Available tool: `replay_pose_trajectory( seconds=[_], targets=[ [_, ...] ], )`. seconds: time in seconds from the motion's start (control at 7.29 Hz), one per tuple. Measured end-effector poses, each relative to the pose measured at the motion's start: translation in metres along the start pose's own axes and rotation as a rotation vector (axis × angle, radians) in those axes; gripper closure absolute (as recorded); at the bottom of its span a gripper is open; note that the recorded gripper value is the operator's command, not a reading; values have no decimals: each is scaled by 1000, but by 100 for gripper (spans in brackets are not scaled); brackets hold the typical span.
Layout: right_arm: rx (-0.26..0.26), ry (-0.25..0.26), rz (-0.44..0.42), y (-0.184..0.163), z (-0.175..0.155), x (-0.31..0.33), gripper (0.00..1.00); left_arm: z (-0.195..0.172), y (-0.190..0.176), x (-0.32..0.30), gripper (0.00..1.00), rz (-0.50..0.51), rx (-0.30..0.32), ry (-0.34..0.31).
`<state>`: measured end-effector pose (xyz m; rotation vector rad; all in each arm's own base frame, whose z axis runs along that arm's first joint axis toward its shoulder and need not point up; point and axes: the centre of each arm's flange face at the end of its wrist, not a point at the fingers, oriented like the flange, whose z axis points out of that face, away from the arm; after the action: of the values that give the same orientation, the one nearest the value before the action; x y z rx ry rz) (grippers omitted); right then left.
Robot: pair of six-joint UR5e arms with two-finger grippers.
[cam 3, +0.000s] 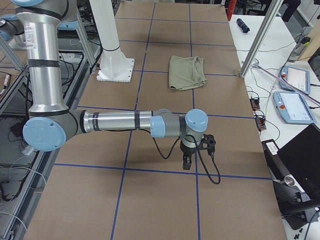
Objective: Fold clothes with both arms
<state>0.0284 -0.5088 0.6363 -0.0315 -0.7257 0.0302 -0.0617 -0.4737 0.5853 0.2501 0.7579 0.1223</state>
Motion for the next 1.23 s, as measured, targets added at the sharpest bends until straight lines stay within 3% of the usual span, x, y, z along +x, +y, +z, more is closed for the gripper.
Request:
replay_pose_trajectory(
  seconds=[0.55, 0.96, 1.23],
  targets=[
    [-22, -19, -26, 8, 11, -11, 0, 5, 2, -2, 0, -4, -8, 0],
    [7, -30, -60, 18, -17, -40, 0, 12, 6, -8, 0, -19, -25, 8],
    [-2, -28, -48, 29, -31, -50, 0, 10, 4, -4, 0, -13, -20, 14]
  ],
)
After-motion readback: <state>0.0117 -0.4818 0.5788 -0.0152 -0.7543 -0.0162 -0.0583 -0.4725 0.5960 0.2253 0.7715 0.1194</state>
